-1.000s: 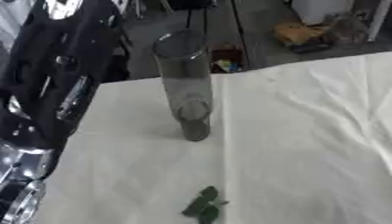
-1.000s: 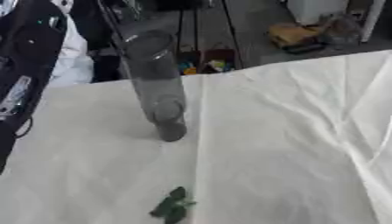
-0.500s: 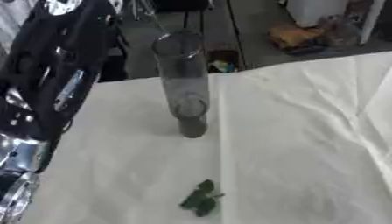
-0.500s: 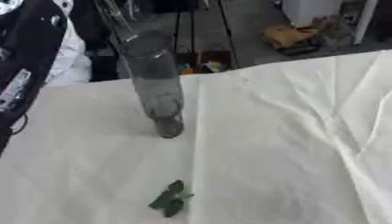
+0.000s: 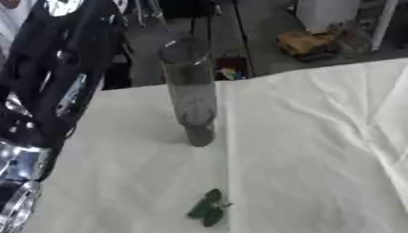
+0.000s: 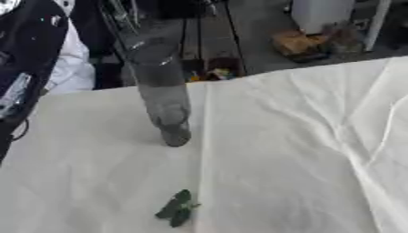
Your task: Arrange flowers into the vase.
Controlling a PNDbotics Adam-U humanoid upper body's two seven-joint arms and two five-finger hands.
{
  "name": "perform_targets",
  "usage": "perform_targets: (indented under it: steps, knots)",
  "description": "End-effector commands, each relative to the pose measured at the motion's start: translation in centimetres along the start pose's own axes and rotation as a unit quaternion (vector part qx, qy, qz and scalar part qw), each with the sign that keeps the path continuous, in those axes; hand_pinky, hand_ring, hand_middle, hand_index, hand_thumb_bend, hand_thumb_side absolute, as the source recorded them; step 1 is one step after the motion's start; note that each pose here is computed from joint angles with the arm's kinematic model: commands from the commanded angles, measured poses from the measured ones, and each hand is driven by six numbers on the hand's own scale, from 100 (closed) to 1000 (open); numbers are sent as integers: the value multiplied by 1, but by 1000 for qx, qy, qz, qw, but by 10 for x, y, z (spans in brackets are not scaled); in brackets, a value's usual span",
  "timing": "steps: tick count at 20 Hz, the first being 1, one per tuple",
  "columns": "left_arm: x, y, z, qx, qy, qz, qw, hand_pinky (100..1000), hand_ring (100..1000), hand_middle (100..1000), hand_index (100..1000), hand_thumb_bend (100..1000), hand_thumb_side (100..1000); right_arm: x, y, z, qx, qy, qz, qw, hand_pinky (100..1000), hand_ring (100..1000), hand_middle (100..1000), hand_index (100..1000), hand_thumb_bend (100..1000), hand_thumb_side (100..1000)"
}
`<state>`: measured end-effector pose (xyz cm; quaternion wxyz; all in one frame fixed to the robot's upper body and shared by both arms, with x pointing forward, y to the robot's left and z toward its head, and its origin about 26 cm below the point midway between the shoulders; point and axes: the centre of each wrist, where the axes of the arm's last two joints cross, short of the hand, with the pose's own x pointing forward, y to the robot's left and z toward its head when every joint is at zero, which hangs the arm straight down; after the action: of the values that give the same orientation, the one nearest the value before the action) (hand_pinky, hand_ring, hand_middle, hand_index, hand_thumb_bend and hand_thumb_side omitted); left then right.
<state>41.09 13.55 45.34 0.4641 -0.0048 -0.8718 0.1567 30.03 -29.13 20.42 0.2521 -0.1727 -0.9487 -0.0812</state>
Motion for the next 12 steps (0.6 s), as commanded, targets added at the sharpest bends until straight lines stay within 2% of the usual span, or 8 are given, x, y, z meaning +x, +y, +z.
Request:
perform_targets:
  steps: [1, 12]
  knots:
    - [18, 1, 3, 57, 26, -39, 997, 100, 100, 100, 100, 100, 760, 5, -1, -5, -6, -11, -5, 1000, 754, 612, 483, 826, 100, 926]
    - [17, 0, 8, 48, 33, -34, 998, 100, 100, 100, 100, 100, 760, 6, 0, -5, -7, -10, -7, 1000, 755, 613, 483, 826, 100, 926]
